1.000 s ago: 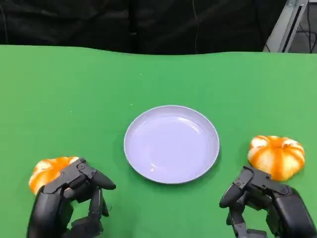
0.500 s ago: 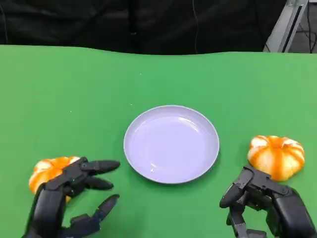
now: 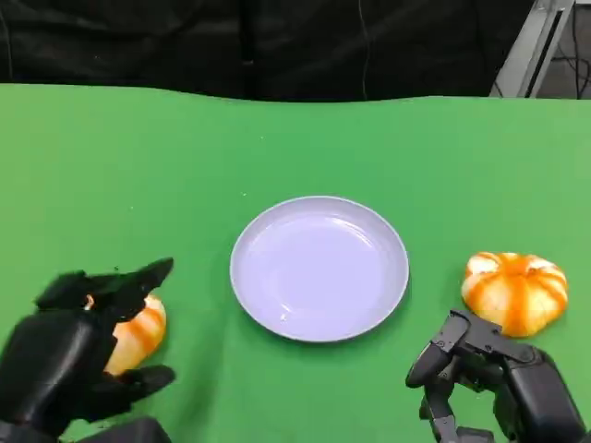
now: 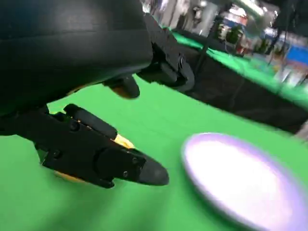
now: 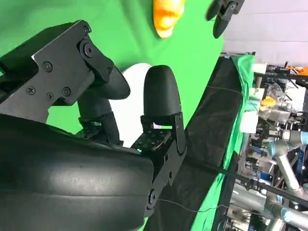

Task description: Grasp the bread from the table and place it into the plate.

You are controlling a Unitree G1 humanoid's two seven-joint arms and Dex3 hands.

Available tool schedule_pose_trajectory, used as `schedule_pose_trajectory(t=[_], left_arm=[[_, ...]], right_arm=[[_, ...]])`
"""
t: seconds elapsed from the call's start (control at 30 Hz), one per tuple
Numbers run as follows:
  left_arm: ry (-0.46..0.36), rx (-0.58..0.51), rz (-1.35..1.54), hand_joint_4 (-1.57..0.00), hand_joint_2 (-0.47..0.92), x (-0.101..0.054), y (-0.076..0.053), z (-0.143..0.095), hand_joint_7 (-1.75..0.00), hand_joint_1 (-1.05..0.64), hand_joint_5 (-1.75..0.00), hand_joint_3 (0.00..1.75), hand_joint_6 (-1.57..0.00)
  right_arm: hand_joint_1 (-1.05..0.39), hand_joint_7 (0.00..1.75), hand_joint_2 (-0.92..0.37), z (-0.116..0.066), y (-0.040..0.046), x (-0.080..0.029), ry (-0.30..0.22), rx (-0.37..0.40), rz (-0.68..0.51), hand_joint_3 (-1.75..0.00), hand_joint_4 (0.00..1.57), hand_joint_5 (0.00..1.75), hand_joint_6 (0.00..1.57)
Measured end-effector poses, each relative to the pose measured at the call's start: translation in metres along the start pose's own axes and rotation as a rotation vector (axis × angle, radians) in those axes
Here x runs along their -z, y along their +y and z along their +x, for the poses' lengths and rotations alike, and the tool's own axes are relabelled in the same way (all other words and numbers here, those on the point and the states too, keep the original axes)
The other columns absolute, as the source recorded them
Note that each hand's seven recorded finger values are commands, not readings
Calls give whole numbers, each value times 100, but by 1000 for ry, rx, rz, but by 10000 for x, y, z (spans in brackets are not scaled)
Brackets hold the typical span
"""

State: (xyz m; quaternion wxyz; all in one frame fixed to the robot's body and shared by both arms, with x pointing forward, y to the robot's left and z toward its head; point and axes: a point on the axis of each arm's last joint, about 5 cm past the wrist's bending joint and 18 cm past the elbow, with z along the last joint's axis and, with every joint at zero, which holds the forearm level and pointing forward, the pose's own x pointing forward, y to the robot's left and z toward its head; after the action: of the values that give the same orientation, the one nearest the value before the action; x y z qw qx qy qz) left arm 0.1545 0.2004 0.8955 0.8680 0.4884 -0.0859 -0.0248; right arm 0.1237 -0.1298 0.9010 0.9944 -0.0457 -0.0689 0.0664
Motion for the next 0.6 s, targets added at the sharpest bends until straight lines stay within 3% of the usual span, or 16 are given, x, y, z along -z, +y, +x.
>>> schedule_pose_trajectory(t=[0.2,0.3,0.4,0.6], left_arm=[[69,75,226,-1,92,-32,-11,132,-1,-58,-43,19,-26],[146,147,296,-1,92,-34,-54,225,-2,-57,-43,15,-26],[168,167,311,-4,92,-53,-82,269,-1,-54,-43,9,-28],[263,292,362,-4,92,34,-286,427,-1,-53,-43,7,-27]], right_arm=[[6,146,-43,15,8,-4,-6,-1,3,-132,69,170,71],[6,146,-43,20,13,-6,-7,0,4,-132,69,169,71],[6,146,-42,17,12,-3,-4,2,4,-132,69,169,70],[6,145,-41,30,10,-3,-7,-1,2,-134,70,168,70]])
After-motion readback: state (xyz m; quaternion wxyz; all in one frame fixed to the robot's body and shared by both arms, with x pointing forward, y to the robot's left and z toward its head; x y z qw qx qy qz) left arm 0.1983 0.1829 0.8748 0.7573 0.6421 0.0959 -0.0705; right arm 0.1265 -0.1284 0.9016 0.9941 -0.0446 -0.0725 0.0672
